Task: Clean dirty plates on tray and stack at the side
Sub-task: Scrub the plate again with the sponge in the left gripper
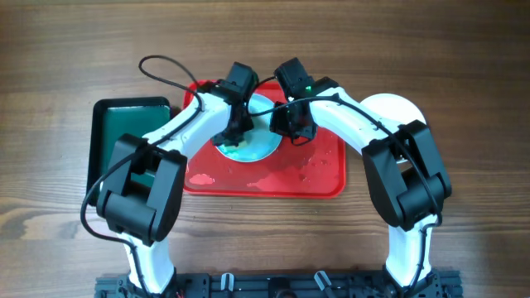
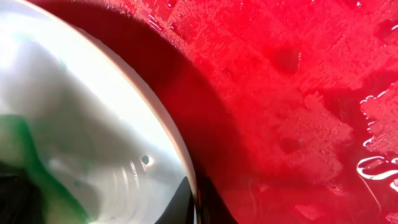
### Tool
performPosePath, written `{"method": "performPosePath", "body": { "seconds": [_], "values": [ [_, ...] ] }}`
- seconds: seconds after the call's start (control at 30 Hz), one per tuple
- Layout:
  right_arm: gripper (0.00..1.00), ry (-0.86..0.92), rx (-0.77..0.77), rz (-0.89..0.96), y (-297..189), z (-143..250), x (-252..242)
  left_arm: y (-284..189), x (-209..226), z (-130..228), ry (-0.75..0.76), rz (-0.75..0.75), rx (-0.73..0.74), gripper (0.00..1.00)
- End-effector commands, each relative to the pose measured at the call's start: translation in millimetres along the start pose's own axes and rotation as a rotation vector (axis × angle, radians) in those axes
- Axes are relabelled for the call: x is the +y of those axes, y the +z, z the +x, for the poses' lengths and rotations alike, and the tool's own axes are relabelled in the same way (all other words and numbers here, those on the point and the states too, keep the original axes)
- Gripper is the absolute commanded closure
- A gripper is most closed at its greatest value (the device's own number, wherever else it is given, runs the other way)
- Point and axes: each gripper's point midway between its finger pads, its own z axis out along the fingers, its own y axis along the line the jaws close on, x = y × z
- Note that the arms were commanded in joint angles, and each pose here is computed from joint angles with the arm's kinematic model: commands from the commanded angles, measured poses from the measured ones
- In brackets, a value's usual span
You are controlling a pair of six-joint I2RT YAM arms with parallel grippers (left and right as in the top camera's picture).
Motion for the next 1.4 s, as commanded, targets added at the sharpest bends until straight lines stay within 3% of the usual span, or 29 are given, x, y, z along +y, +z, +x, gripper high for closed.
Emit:
{"method": "performPosePath", "body": {
  "seconds": [0.0,0.1,0.17,0.27,0.33,0.4,0.57,0.63,0.73,0.83,0.9,1.03,1.27,1.3,1.33,1.37],
  "values": [
    [0.96,0.024,-0.036,0.073,9,-7,-16,7,54,28,-0.299,-0.254,0.052,0.96],
    [0.96,0.024,-0.037,0.072,10,-7,-16,8,12,54,-0.038,-0.040,0.238,0.96],
    [0.96,0.024,-0.037,0.072,10,-7,-16,1,-32,70,0.187,0.211,0.329,0.96],
    [0.96,0.024,-0.035,0.072,10,-7,-16,-10,-62,77,0.359,0.410,0.348,0.96],
    [0.96,0.020,-0.034,0.070,10,-7,-16,-5,-61,63,0.361,0.384,0.279,0.96],
    [0.96,0.015,-0.033,0.070,10,-6,-16,7,-50,33,0.328,0.262,0.131,0.96],
    [0.96,0.009,-0.033,0.070,10,-6,-16,5,10,-49,0.034,-0.134,-0.298,0.96],
    [0.96,0.008,-0.033,0.070,10,-6,-16,2,19,-56,-0.003,-0.178,-0.337,0.96],
    [0.96,0.006,-0.033,0.071,10,-6,-16,3,38,-46,-0.072,-0.229,-0.289,0.96],
    [0.96,0.006,-0.033,0.070,10,-7,-16,10,47,-17,-0.066,-0.228,-0.118,0.96],
    [0.96,0.005,-0.033,0.070,10,-7,-16,14,37,7,0.013,-0.142,0.045,0.96],
    [0.96,-0.007,-0.028,0.063,10,-6,-14,10,-6,37,0.264,0.142,0.230,0.96],
    [0.96,-0.022,-0.021,0.050,10,-5,-12,10,-19,31,0.296,0.204,0.198,0.96],
    [0.93,-0.021,-0.021,0.050,10,-5,-12,10,-20,31,0.296,0.205,0.198,0.96],
    [0.74,-0.021,-0.021,0.050,10,-5,-12,10,-20,31,0.296,0.205,0.198,0.96],
    [0.40,-0.020,-0.022,0.049,10,-5,-12,10,-20,31,0.296,0.205,0.198,0.96]
  ]
}}
